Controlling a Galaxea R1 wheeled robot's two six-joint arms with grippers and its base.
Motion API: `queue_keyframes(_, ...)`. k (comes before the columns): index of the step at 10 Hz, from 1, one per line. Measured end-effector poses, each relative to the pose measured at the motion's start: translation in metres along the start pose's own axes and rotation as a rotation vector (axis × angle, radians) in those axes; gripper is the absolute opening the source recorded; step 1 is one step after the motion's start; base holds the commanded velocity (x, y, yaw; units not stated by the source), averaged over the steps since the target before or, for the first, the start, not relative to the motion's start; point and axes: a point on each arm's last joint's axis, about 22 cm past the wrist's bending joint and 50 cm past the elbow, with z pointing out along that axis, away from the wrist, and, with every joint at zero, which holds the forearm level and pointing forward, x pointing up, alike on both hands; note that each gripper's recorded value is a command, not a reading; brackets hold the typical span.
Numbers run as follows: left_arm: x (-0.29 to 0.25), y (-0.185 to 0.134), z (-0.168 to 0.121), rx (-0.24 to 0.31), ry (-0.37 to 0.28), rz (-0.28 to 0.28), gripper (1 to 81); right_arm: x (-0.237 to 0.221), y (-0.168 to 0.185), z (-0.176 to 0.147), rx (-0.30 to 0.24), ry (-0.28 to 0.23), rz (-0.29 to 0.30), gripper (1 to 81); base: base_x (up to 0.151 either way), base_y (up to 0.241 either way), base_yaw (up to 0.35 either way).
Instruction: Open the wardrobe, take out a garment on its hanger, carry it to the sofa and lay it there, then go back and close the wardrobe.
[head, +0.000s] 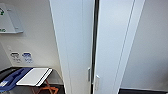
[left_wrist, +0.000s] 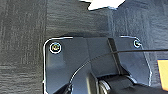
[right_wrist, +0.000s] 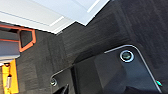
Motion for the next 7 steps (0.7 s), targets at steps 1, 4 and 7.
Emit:
queue_keyframes(1, -0.008, 0.003, 0.005, 0.01, -0.013, 0.008, 81.1, -0.032, 0.029, 0.0, -0.087, -0.021, -0.005, 81.1, 0.0, 0.0, 0.0)
queue_keyframes(4, -0.025, -0.021, 0.011, 0.119, -0.053, 0.028, 81.1, -0.162, 0.052, 0.009, -0.167, -0.165, -0.047, 81.1, 0.0, 0.0, 0.0)
queue_keyframes(7, -0.038, 0.015, 0.028, 0.111, -0.074, 0.055, 81.1, -0.228, 0.067, 0.0, -0.202, -0.245, -0.099, 81.1, 0.0, 0.0, 0.0)
